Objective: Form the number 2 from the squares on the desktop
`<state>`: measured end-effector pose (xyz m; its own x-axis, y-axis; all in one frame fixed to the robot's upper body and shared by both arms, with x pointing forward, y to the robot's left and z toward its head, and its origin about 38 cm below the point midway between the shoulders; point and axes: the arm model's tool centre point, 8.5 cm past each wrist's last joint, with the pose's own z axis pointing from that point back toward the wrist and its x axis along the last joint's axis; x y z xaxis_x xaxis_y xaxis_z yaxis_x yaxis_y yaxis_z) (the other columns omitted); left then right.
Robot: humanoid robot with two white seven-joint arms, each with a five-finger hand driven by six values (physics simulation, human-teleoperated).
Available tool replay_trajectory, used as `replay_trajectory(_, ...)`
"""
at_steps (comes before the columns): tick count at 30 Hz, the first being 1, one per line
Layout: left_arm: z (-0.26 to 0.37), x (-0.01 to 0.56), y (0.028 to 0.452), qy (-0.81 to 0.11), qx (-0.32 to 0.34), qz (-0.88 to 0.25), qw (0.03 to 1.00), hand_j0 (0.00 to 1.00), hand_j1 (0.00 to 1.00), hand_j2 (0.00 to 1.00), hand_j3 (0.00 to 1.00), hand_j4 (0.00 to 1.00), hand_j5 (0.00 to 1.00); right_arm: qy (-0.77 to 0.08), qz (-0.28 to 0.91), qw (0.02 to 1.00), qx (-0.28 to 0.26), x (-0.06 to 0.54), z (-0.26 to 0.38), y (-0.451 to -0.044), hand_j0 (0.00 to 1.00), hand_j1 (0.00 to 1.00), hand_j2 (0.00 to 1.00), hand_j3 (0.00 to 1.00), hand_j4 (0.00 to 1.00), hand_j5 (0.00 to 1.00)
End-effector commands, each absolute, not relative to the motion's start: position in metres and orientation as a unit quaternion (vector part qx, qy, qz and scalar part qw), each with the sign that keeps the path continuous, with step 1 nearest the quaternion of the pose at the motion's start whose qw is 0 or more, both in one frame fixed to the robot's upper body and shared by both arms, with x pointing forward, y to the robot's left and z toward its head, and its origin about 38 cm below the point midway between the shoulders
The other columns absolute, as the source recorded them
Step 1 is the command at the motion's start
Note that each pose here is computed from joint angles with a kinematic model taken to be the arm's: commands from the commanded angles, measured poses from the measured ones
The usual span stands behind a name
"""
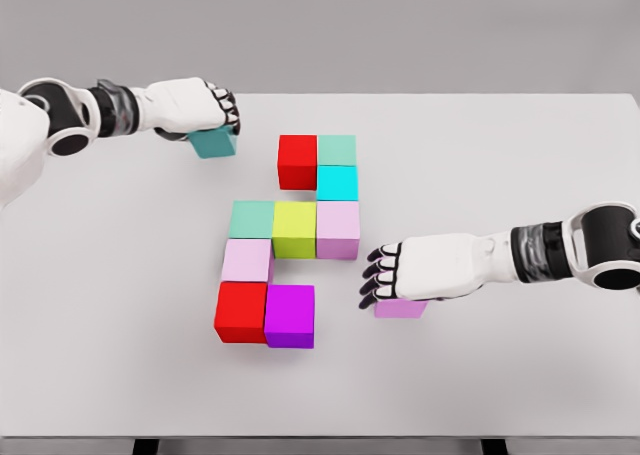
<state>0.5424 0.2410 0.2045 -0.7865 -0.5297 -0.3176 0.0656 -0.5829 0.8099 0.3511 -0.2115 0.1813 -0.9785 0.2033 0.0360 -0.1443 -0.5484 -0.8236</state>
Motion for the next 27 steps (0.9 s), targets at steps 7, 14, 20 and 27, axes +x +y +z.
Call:
replay_trajectory(7,0.212,0.536,0.229,-0.435,0.272,-0.844,0.155,0.68,0.68,0.68,0.68,0.68,0.68,-0.491,0.862,0.115,-0.047,0.360,0.205,-0.221,1.00,1.00,1.00,1.00,1.00,1.00)
replay_trajectory(14,0.212,0.523,0.221,-0.446,0.262,-0.845,0.133,0.69,0.69,0.69,0.69,0.69,0.69,-0.519,0.833,0.172,-0.087,0.371,0.256,-0.272,1.00,1.00,1.00,1.00,1.00,1.00)
replay_trajectory(20,0.213,0.518,0.227,-0.449,0.260,-0.844,0.134,0.69,0.69,0.69,0.69,0.69,0.69,-0.496,0.836,0.203,-0.120,0.378,0.263,-0.305,1.00,1.00,1.00,1.00,1.00,1.00)
replay_trajectory(27,0.208,0.518,0.227,-0.447,0.257,-0.846,0.138,0.71,0.71,0.71,0.71,0.71,0.71,-0.450,0.856,0.208,-0.147,0.391,0.240,-0.316,1.00,1.00,1.00,1.00,1.00,1.00)
